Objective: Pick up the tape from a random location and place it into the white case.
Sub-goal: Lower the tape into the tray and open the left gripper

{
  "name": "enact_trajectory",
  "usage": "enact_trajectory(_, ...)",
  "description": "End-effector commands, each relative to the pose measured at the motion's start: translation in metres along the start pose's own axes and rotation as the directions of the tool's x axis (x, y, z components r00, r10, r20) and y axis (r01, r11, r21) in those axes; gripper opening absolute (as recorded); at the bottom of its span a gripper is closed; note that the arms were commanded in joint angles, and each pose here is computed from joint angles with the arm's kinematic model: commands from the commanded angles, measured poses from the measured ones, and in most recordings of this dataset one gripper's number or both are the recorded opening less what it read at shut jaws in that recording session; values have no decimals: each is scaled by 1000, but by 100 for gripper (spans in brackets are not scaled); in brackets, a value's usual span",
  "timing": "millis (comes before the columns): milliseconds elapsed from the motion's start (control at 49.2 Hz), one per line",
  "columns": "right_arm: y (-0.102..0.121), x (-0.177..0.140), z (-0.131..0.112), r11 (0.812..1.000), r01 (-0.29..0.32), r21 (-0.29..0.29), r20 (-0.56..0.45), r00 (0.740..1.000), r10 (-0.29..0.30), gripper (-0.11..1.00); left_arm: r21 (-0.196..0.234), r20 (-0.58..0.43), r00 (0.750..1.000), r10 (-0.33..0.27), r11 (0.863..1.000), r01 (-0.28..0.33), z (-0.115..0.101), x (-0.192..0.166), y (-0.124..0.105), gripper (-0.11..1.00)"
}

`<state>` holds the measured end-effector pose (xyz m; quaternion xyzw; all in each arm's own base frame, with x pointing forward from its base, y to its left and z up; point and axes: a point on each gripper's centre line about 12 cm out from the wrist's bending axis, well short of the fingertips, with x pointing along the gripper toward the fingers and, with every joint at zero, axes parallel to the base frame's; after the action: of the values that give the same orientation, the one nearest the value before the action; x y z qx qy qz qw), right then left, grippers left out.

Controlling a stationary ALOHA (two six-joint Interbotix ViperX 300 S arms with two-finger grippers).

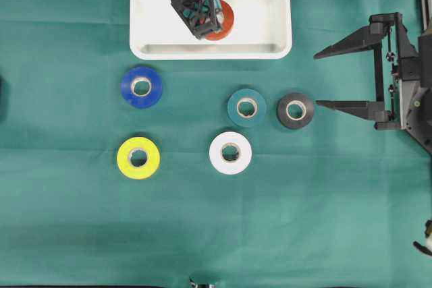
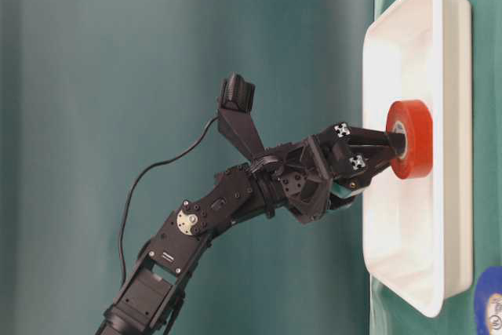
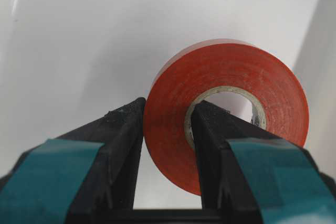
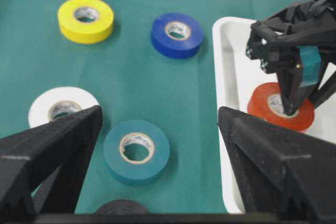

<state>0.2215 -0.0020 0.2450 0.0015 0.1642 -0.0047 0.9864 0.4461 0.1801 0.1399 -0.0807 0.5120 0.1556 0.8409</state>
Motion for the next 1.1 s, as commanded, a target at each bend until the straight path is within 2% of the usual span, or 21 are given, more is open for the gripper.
enact_trajectory(0,0,1,10,1000,1,-1,28,1000,-1,90,1,38,999,4,1000,-4,8,-10,4,24)
enact_trajectory(122,0,1,10,1000,1,-3,28,1000,-1,90,15,35,999,3,1000,-4,6,-9,4,24)
enact_trajectory(508,0,1,11,1000,1,-3,28,1000,-1,90,12,43,999,3,1000,-3,6,-10,4,25)
enact_trajectory(569,0,1,11,1000,0,-5,29,1000,0,90,12,43,999,3,1000,-3,6,-10,4,34)
enact_trajectory(712,0,1,11,1000,1,-3,29,1000,-1,90,14,55,998,3,1000,-4,7,-10,4,77)
enact_trajectory(793,0,1,11,1000,2,-4,31,1000,-1,90,14,61,998,3,1000,-4,8,-10,4,94)
enact_trajectory(854,0,1,11,1000,2,-4,31,1000,-1,90,14,61,998,3,1000,-4,8,-10,4,99)
enact_trajectory(1077,0,1,11,1000,1,-3,28,1000,-1,90,14,54,999,3,1000,-4,6,-10,4,98)
